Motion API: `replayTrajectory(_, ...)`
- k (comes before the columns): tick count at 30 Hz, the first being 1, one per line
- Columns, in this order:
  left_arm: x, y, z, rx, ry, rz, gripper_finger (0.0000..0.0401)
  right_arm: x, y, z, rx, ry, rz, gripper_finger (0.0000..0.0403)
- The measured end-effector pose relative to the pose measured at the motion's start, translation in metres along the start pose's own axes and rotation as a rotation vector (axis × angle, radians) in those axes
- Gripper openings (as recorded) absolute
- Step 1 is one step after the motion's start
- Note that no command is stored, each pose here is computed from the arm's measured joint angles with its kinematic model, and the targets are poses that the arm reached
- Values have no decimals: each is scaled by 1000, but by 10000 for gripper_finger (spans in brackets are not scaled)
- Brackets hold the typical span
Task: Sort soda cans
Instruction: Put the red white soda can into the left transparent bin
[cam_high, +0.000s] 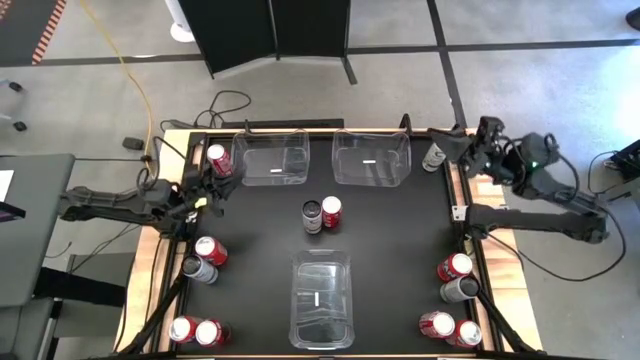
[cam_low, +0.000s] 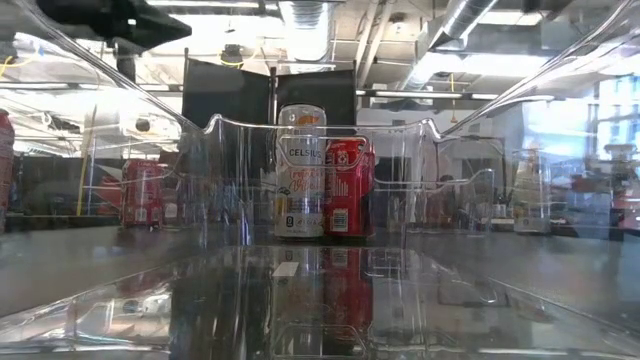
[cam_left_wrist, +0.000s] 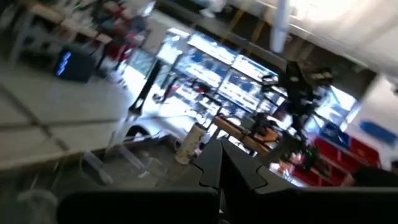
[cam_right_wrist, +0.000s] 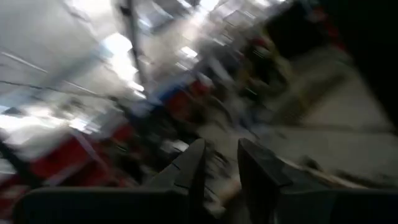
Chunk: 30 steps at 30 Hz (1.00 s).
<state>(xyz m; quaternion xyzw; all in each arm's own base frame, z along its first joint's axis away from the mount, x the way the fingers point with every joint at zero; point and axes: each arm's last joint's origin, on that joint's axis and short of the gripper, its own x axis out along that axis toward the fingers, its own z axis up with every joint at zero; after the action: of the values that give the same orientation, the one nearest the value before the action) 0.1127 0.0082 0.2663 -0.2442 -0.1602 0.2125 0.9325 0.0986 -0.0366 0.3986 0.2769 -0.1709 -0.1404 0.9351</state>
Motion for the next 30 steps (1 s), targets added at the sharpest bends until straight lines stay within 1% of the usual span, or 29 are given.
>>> replayTrajectory(2,6,-4,2,-20,20,20,0,-1,-4,5,-18,93,-135,124)
replayTrajectory(5,13,-10,6,5,59,32,0,0,-10,12,-39,173,-292,148)
replayTrajectory(7,17,-15,11,29,80,38,0,1,-13,18,-45,184,-368,166)
replayTrajectory(11,22,-25,26,73,103,51,0,5,-19,25,-36,193,-473,199)
replayTrajectory(14,21,-34,45,86,108,69,0,10,-22,24,1,223,-480,217)
replayTrajectory(16,18,-37,59,77,152,104,0,14,-24,22,13,255,-460,224)
replayTrajectory(19,15,-41,79,91,258,198,0,21,-25,18,21,296,-444,228)
replayTrajectory(22,14,-44,91,111,376,311,0,26,-25,14,22,325,-429,228)
replayTrajectory(25,22,-50,102,105,423,391,1,32,-25,10,23,353,-417,228)
replayTrajectory(27,30,-56,108,76,419,402,13,34,-24,7,18,371,-403,228)
replayTrajectory(30,45,-60,110,121,438,433,55,37,-23,4,17,393,-387,228)
